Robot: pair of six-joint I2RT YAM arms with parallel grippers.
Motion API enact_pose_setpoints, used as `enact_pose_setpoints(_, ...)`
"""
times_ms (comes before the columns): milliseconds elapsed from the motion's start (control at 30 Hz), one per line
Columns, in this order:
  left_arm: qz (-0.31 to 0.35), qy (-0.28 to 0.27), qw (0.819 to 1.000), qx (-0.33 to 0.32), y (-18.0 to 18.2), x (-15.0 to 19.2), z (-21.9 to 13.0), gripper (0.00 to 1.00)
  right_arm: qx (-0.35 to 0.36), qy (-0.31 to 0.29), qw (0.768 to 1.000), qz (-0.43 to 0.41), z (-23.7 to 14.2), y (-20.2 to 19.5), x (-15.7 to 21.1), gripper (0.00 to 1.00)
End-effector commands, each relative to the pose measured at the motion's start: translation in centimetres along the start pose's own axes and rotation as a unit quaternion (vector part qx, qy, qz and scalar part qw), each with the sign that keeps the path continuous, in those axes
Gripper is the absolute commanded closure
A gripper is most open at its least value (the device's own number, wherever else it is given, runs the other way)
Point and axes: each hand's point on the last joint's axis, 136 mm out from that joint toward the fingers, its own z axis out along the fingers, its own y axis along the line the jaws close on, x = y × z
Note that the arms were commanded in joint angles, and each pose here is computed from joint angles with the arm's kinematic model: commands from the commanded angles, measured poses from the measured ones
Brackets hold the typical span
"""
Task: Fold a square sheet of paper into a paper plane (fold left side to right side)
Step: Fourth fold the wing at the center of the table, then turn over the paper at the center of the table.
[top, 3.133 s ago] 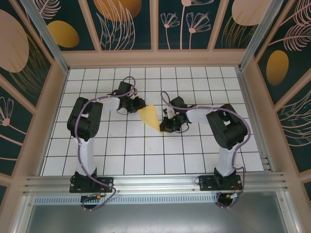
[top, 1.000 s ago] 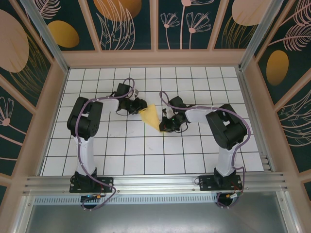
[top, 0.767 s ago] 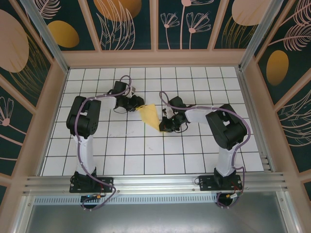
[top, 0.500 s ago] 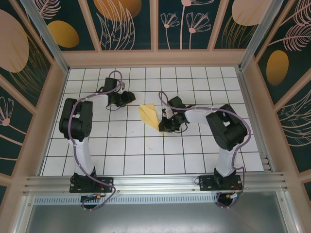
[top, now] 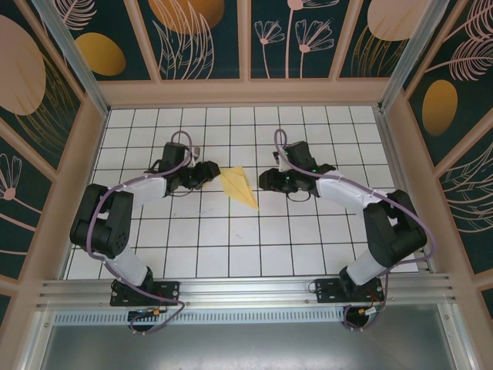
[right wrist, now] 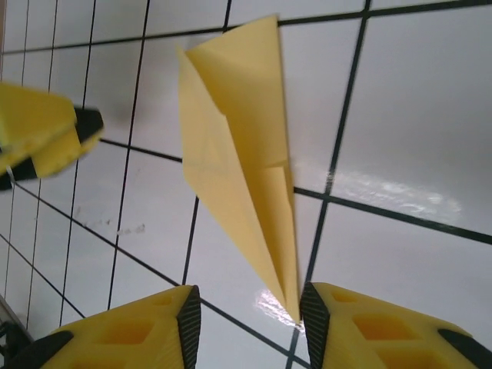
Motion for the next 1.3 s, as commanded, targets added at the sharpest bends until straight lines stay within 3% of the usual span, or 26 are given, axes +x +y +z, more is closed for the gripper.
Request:
enact_pose_setpoints(0, -0.005, 0.005, 0.999, 0.045, -2.3, 0.8, 1.1, 0.50, -0.023, -0.021, 0.999, 0.014, -0.3, 0.0, -0.5, 0.54)
enact_pose_setpoints(400, -0.036, 0.023, 0.999, 0.000, 0.5, 0.9, 4.7, 0.52, -0.026, 0.009, 0.999, 0.028, 1.2, -1.0, 1.0, 0.54)
enact_pose_setpoints(1067, -0.046, 0.039, 0.998, -0.036, 1.4, 0.5, 7.1, 0.54, -0.012, 0.020, 0.999, 0.037, 1.9, -2.0, 1.6, 0.54)
enact_pose_setpoints(1267, -0.042, 0.037, 0.998, -0.033, 0.9, 0.4, 7.2, 0.54, -0.054, 0.025, 0.998, 0.020, 3.6, -0.7, 0.4, 0.54)
